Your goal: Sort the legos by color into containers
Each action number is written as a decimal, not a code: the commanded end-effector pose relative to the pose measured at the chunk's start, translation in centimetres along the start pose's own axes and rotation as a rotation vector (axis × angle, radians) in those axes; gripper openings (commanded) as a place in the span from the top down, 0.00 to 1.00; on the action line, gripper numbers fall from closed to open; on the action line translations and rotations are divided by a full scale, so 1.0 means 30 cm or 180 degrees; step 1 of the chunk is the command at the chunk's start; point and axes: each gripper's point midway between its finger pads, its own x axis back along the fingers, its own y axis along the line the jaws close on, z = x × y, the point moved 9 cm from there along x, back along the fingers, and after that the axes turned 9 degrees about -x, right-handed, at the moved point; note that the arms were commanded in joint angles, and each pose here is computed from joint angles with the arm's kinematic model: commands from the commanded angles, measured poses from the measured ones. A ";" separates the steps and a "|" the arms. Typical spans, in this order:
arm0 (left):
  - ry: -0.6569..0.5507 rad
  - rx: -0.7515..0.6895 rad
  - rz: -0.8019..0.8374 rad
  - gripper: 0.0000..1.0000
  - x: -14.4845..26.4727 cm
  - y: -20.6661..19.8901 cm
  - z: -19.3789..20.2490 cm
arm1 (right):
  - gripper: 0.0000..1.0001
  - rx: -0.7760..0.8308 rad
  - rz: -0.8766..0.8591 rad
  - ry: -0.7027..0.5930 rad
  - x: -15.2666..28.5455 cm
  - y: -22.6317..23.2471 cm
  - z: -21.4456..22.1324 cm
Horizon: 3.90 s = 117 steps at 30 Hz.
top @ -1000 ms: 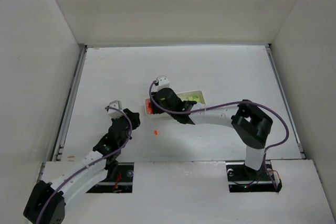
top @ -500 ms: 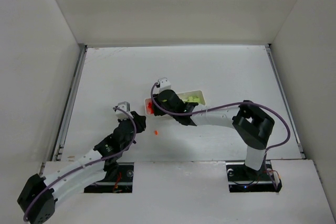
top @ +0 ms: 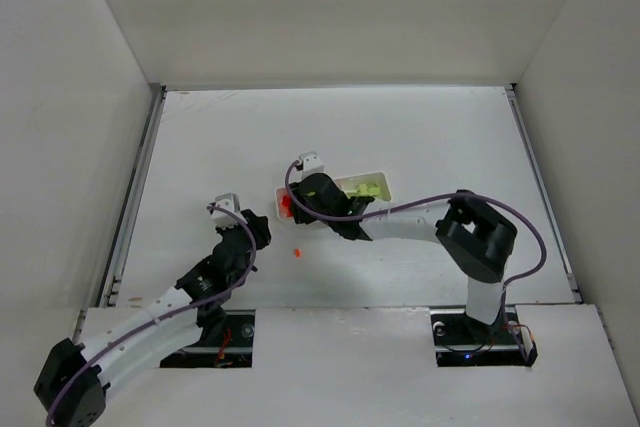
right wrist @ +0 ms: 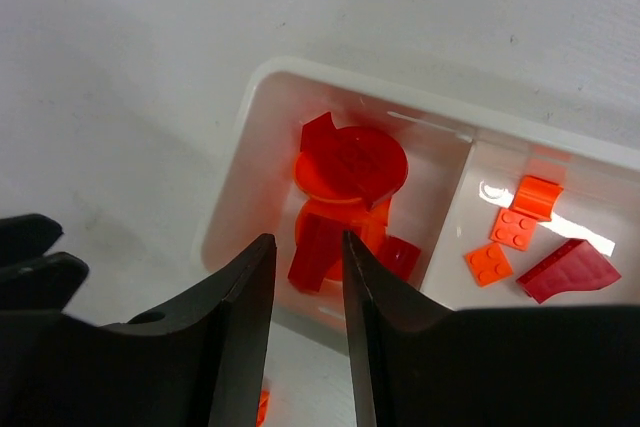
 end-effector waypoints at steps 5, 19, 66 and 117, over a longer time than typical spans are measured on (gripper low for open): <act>-0.0198 0.0083 -0.0161 0.66 -0.024 0.025 -0.047 | 0.60 -0.0059 -0.0104 -0.0127 -0.037 0.039 -0.043; -0.0236 0.0198 -0.0159 0.62 -0.034 0.051 -0.028 | 0.59 -0.0039 -0.0042 -0.0090 -0.073 0.036 -0.031; 0.0194 -0.0088 0.0623 0.76 0.046 -0.129 0.021 | 0.46 -0.0161 -0.0236 -0.0754 0.223 0.035 -0.212; 0.0167 -0.0317 0.0750 0.88 -0.010 -0.395 -0.075 | 0.44 -0.0970 0.0242 -0.1293 0.357 -0.303 -0.229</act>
